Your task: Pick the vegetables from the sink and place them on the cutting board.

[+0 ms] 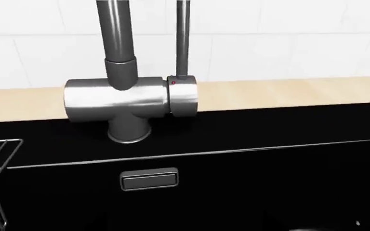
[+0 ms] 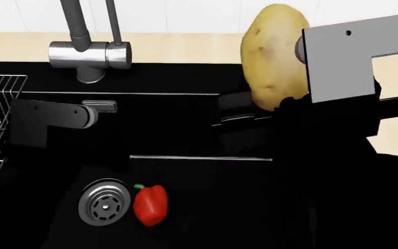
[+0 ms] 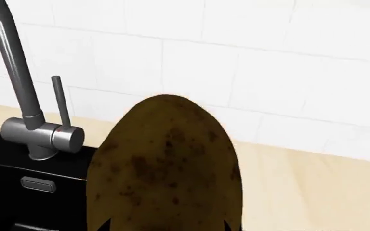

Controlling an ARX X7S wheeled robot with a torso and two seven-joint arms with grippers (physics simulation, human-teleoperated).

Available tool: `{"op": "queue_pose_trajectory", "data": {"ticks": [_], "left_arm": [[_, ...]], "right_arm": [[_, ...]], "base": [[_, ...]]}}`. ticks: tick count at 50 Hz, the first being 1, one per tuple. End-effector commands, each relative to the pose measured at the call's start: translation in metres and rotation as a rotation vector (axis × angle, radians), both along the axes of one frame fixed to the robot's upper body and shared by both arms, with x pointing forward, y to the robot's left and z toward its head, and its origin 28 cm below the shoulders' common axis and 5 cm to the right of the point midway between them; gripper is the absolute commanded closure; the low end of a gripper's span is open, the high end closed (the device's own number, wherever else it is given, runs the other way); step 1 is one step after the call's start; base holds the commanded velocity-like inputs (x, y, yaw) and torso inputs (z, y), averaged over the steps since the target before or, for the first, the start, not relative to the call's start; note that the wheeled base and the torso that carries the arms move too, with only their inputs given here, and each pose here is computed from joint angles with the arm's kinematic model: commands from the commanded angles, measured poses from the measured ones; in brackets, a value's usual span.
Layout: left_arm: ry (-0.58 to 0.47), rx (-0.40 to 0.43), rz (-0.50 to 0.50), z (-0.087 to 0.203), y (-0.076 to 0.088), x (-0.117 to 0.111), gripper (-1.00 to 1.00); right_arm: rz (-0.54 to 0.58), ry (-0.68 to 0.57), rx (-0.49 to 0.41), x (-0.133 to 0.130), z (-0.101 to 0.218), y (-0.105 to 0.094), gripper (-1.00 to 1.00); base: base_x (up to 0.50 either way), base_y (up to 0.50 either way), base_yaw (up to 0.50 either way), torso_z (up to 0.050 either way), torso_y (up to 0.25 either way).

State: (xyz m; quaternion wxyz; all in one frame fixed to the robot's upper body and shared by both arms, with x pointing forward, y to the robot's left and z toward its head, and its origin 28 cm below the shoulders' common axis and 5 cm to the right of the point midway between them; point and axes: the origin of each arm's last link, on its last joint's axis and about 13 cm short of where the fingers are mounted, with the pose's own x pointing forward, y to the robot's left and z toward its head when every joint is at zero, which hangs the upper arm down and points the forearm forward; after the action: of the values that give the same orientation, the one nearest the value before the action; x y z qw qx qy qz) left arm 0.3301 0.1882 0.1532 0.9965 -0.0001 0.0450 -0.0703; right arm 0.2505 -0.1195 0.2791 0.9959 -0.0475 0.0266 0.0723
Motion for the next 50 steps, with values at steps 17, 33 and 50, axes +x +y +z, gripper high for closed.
{"op": "queue_pose_trajectory", "data": {"ticks": [17, 33, 50], "left_arm": [[0.300, 0.156, -0.100, -0.046, -0.041, 0.052, -1.00], [0.387, 0.238, -0.088, -0.070, -0.039, 0.052, -1.00], [0.451, 0.255, -0.086, -0.082, -0.036, 0.046, -1.00]], "right_arm": [[-0.033, -0.050, 0.022, -0.038, -0.002, -0.013, 1.00], [-0.039, -0.039, 0.022, -0.040, -0.005, -0.016, 1.00], [-0.023, -0.031, 0.021, -0.038, -0.006, -0.013, 1.00]], "base": [[0.00, 0.00, 0.00, 0.000, 0.000], [0.00, 0.00, 0.00, 0.000, 0.000], [0.00, 0.00, 0.00, 0.000, 0.000]]}}
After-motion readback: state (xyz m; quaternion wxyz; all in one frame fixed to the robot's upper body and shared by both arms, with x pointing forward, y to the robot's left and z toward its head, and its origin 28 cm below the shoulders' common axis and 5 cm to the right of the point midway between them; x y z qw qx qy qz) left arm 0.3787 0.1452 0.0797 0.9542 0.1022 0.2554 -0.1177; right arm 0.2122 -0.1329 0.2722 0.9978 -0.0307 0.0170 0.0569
